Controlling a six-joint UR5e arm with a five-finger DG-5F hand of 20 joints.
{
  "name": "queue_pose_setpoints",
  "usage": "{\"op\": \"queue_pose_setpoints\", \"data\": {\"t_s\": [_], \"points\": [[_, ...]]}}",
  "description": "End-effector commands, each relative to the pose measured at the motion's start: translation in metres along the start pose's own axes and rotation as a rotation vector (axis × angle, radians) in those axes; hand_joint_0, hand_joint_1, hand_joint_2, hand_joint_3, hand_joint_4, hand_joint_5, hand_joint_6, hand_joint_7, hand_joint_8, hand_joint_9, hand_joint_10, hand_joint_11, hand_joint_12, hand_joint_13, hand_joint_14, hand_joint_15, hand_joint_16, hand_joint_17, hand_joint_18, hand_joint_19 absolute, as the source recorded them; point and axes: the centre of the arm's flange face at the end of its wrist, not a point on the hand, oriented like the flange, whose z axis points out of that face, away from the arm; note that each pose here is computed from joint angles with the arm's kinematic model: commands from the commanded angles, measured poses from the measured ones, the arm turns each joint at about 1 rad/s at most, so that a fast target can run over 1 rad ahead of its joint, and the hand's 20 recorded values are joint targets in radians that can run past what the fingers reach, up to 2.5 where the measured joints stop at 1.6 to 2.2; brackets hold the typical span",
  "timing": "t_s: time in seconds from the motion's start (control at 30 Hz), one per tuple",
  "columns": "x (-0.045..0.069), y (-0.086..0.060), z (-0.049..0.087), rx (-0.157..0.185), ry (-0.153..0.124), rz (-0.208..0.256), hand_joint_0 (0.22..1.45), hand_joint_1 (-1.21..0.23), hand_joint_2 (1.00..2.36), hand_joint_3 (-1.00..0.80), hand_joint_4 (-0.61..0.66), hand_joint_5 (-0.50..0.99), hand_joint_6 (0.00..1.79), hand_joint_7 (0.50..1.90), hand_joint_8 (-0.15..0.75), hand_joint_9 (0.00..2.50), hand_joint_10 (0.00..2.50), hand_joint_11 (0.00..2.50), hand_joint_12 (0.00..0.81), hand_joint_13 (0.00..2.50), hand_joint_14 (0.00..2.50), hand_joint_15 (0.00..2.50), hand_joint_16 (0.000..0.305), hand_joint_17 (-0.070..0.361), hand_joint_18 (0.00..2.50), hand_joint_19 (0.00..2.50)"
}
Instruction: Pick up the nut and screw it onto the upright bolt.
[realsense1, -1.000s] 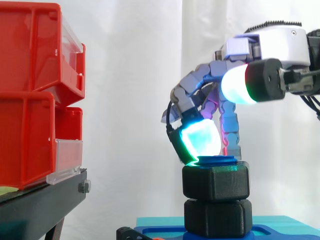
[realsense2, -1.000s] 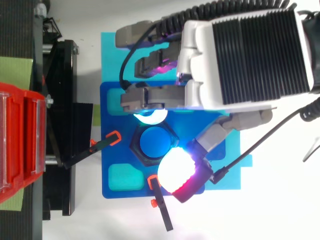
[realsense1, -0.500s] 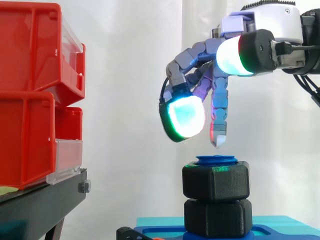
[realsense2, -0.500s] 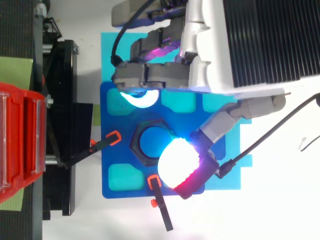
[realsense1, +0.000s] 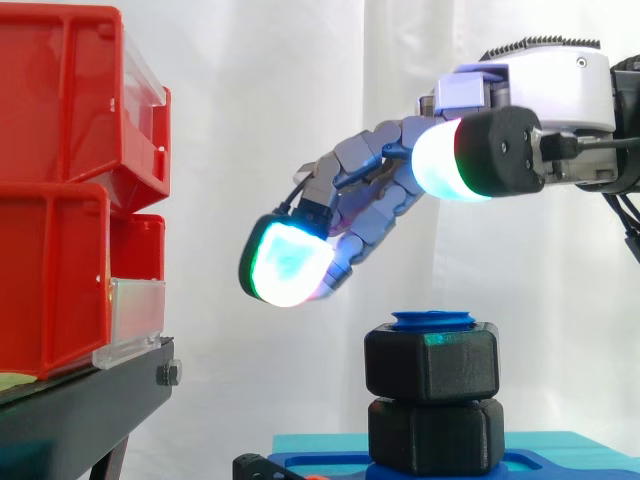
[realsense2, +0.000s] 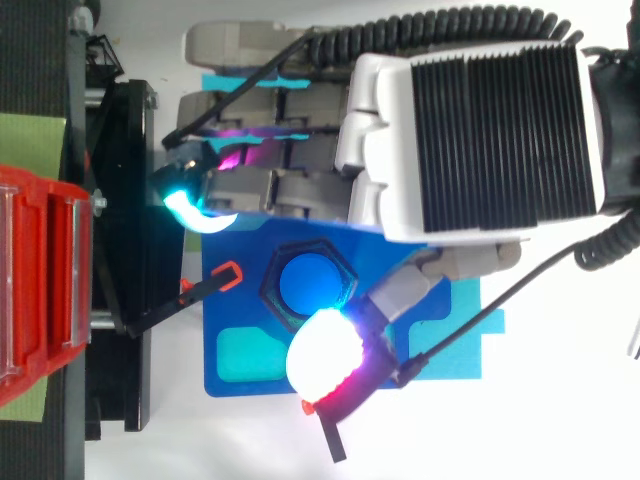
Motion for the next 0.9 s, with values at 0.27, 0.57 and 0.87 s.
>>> {"op": "queue_pose_setpoints", "data": {"t_s": [0.27, 0.57, 0.87], "points": [[0.002, 0.01, 0.003, 0.005, 0.006, 0.003, 0.47, 0.02, 1.0, -0.5, 0.2, -0.18, 0.5, 0.55, 0.2, 0.29, 0.0, 0.0, 0.338, 0.03, 0.0, 0.0, 0.041, 0.092, 0.0, 0.0], [0.009, 0.022, -0.001, -0.006, 0.071, -0.013, 0.46, 0.05, 1.0, -0.5, 0.17, -0.2, 0.5, 0.56, 0.19, 0.15, 0.0, 0.0, 0.348, 0.0, 0.0, 0.0, 0.044, 0.098, 0.0, 0.0], [0.017, 0.03, -0.012, -0.02, 0.182, -0.074, 0.47, 0.01, 1.0, -0.5, 0.15, -0.17, 0.5, 0.58, 0.205, 0.26, 0.0, 0.0, 0.342, 0.0, 0.0, 0.0, 0.043, 0.097, 0.0, 0.0]]}}
